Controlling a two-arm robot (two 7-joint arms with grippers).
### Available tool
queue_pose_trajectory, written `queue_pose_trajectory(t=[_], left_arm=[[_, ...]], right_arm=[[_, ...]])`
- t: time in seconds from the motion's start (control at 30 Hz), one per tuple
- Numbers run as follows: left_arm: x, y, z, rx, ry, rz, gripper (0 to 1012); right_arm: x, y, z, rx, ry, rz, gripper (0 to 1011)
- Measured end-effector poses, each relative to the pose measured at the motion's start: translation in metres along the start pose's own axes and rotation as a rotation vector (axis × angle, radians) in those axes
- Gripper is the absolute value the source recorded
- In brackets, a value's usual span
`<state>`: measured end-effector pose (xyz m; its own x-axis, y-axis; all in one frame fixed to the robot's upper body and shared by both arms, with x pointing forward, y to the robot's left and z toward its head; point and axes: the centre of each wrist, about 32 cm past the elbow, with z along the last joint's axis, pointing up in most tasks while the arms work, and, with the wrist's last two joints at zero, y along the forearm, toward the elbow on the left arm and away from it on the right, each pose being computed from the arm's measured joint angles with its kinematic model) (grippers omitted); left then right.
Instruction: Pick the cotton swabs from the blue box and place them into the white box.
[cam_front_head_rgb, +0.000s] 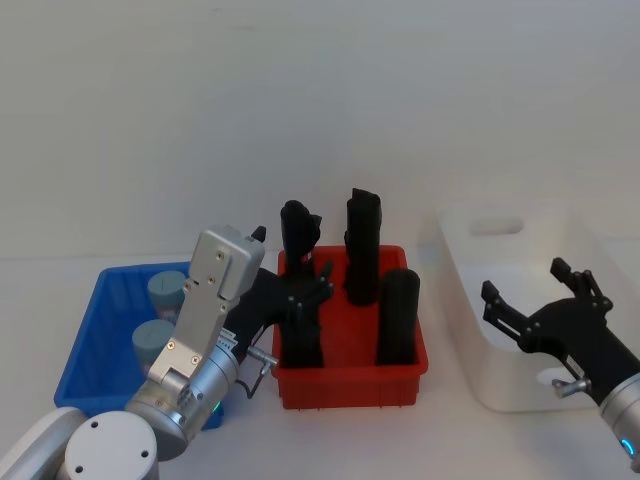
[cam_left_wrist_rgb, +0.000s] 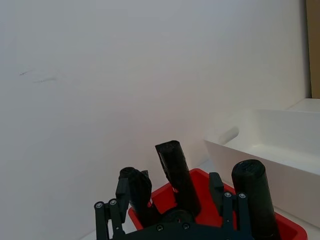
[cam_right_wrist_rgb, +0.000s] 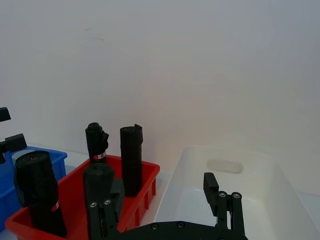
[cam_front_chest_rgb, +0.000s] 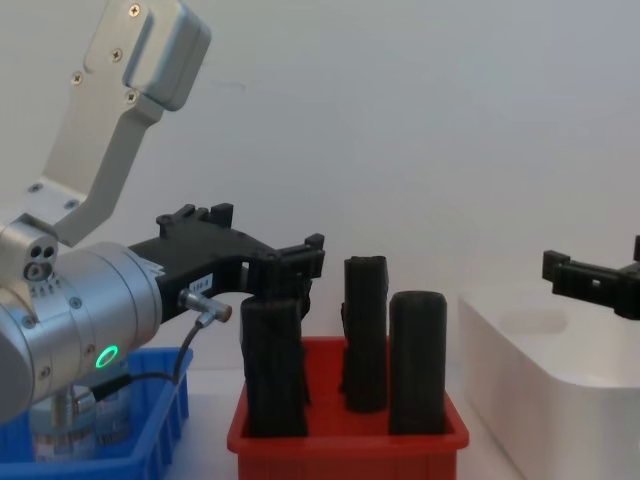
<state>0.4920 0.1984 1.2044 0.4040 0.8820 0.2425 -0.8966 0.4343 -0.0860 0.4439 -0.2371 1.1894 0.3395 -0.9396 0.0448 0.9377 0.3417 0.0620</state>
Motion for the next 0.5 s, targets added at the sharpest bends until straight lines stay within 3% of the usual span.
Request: queue_pose_trajectory(t=[0.5], left_arm=[[0.0000, 0.0000, 0.0000, 0.000, 0.000, 0.000, 1003]], right_arm=[[0.0008, 0.0032, 0.0090, -0.018, -0.018, 0.029, 1001]])
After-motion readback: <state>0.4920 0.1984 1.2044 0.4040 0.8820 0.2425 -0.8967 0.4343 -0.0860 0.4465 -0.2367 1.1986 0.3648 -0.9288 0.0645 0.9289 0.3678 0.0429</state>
